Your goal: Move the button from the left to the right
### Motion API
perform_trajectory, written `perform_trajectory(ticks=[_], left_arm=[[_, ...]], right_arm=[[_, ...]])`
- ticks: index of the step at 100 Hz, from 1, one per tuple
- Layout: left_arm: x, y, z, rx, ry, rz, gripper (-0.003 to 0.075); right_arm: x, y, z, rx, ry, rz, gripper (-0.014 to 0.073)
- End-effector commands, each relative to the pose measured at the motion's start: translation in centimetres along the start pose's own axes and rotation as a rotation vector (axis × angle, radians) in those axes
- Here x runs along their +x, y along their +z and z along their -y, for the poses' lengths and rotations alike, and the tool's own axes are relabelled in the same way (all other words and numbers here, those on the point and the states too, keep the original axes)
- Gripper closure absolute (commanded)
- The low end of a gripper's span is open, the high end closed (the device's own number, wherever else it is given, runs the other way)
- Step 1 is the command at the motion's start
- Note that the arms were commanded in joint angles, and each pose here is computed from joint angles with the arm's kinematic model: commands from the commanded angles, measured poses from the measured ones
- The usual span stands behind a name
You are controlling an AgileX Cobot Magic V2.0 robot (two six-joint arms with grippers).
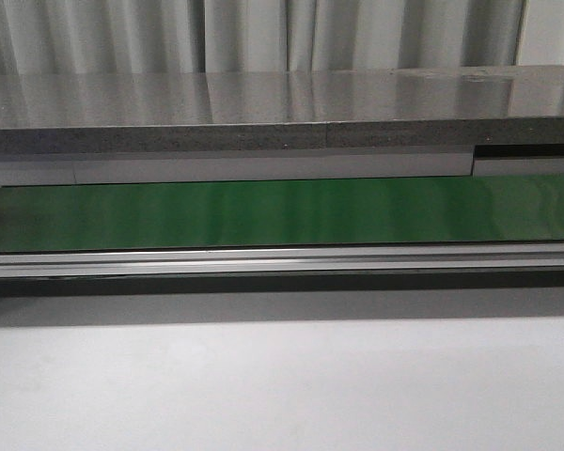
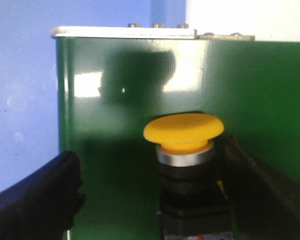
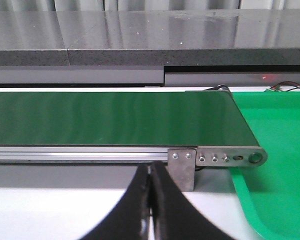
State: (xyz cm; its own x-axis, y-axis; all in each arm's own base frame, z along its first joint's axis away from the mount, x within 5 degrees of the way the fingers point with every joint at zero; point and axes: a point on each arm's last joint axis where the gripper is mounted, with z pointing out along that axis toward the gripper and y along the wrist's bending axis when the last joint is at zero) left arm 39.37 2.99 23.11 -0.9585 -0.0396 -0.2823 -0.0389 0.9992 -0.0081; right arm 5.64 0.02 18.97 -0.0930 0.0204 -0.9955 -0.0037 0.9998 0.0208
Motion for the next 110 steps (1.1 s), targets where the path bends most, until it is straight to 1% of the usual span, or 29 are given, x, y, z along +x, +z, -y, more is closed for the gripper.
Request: perform_trajectory(ticks=[1, 26, 36, 48, 57, 69, 81, 91, 110], left_arm=[[-0.5, -3.4, 0.4, 0.012, -0.001, 0.105, 0.0149], [-0.1, -7.2, 1.1, 0.075, 0.031, 0.197, 0.0149], [0.4, -8.8, 1.2, 0.073, 0.033, 0.236, 0.0149], [1.2, -10.7, 1.2, 0.067, 0.035, 0.311, 0.0149], [2.2, -12.2, 1.2, 0.063, 0.030, 0.394, 0.0149], [4.4, -13.8, 1.3, 0.054, 0.023, 0.500, 0.0150], [7.0, -15.5, 1.2, 0.039, 0.016, 0.637, 0.0153], [9.8, -16.9, 1.3, 0.036, 0.003, 0.757, 0.0153], [15.1, -18.1, 1.4, 0.040, -0.037, 0.970, 0.0153]], right_arm=[[-1.3, -0.3, 0.0, -0.004, -0.001, 0.119, 0.0663], [-1.3, -0.3, 0.0, -0.004, -0.001, 0.119, 0.0663], [-1.3, -0.3, 0.0, -0.004, -0.001, 0.119, 0.0663], [-1.3, -0.3, 0.0, -0.004, -0.001, 0.119, 0.0663], [-1.3, -0.3, 0.0, -0.004, -0.001, 0.119, 0.0663], [-1.3, -0.3, 0.0, -0.004, -0.001, 0.119, 0.0663], [-1.3, -0.3, 0.0, -0.004, -0.001, 0.119, 0.0663], [-1.3, -0.3, 0.0, -0.004, -0.001, 0.119, 0.0663], [-1.3, -0.3, 0.0, -0.004, -0.001, 0.119, 0.0663]])
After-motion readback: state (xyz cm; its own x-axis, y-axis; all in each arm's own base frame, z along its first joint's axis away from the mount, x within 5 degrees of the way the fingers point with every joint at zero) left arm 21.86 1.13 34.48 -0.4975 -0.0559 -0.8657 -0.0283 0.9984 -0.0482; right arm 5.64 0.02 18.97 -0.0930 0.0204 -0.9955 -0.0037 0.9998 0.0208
